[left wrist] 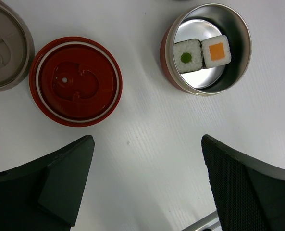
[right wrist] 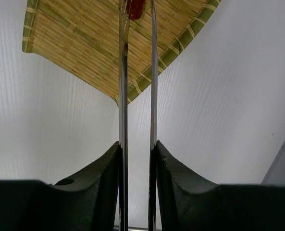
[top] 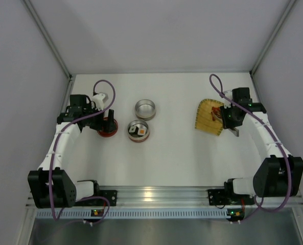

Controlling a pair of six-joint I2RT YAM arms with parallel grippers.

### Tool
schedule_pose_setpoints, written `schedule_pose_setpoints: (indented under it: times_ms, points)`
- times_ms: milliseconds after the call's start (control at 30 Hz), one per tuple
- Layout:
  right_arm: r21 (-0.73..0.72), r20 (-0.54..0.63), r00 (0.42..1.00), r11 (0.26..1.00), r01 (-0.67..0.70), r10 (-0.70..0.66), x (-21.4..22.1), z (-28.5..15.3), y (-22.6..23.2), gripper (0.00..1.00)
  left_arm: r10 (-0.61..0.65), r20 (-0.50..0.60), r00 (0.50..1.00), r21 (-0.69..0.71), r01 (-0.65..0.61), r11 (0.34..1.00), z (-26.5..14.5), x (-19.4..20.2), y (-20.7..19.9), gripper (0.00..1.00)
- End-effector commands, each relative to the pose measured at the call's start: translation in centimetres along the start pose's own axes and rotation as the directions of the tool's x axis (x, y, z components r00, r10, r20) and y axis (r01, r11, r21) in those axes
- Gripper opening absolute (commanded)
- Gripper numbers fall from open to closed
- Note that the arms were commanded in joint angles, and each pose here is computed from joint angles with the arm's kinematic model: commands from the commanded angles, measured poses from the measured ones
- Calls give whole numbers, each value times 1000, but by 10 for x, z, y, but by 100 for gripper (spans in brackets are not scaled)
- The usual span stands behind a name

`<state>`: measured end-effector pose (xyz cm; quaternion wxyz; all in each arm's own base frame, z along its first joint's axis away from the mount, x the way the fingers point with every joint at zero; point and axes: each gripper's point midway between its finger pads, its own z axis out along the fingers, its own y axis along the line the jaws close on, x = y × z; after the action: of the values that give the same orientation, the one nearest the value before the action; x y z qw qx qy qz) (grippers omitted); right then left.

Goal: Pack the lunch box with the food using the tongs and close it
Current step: Pick up the fake food from the plate.

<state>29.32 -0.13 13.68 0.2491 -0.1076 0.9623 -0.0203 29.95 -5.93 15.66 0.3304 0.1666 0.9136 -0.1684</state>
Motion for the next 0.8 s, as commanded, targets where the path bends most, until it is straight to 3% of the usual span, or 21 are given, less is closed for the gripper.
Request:
schedule_pose_setpoints:
  times_ms: [0, 600, 733, 767]
  points:
    - [25, 51, 998, 999, -36, 34, -14, 4, -6, 33, 28, 35, 999, -10, -28, 1000, -6, -6, 1, 98]
    - [-21, 20, 999, 999, -45, 46, -16, 24, 1, 33, 36, 32, 999, -19, -35, 999, -4, -5, 3, 98]
    - [-25, 39, 998, 999, -42, 43, -20, 21, 2, 24, 32, 31, 999, -21, -32, 999, -5, -4, 4, 98]
    - [-25, 44, 998, 999, -41, 42, -20, 18, 1, 17, 33, 31, 999, -20, -33, 999, -5, -4, 3, 98]
